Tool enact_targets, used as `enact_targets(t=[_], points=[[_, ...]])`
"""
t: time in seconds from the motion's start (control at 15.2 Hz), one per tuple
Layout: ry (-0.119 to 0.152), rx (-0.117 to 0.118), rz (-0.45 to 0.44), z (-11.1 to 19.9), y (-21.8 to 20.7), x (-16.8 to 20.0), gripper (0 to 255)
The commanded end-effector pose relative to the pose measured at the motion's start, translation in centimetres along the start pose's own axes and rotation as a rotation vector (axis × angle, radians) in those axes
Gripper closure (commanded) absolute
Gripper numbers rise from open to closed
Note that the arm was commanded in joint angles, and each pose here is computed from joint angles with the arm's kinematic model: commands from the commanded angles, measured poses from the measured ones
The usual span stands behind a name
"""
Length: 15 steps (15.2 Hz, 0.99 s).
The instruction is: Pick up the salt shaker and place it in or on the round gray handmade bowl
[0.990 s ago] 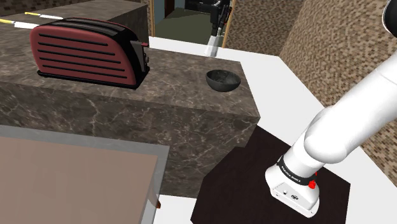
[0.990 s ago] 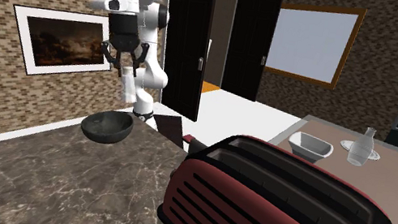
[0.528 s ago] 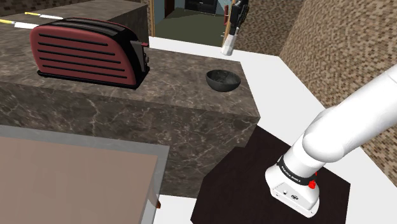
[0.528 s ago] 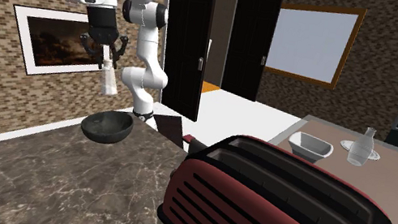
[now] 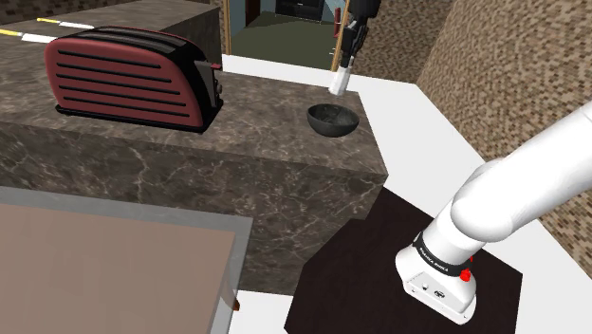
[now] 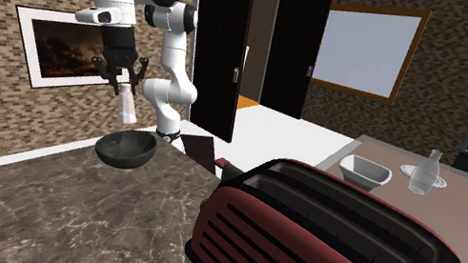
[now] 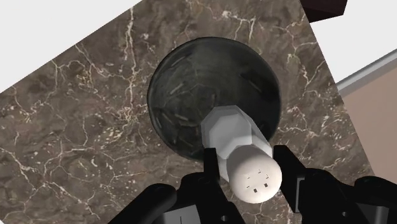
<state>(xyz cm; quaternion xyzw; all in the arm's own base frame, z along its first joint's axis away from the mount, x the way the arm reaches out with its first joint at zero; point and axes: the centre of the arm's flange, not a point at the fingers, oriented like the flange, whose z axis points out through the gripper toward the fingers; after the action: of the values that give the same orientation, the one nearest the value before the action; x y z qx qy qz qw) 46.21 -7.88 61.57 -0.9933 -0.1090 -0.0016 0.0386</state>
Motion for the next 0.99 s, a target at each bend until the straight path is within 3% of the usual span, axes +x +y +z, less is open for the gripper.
enact_targets(t=[0.0,0.66,0.92], points=[[0.001,0.0,0.0,1.0,0.1,-0.1,255],[0.001,0.0,0.0,6.5,0.5,-0.1,255],[0.001,0.0,0.0,6.5,0.5,-0.1,255]])
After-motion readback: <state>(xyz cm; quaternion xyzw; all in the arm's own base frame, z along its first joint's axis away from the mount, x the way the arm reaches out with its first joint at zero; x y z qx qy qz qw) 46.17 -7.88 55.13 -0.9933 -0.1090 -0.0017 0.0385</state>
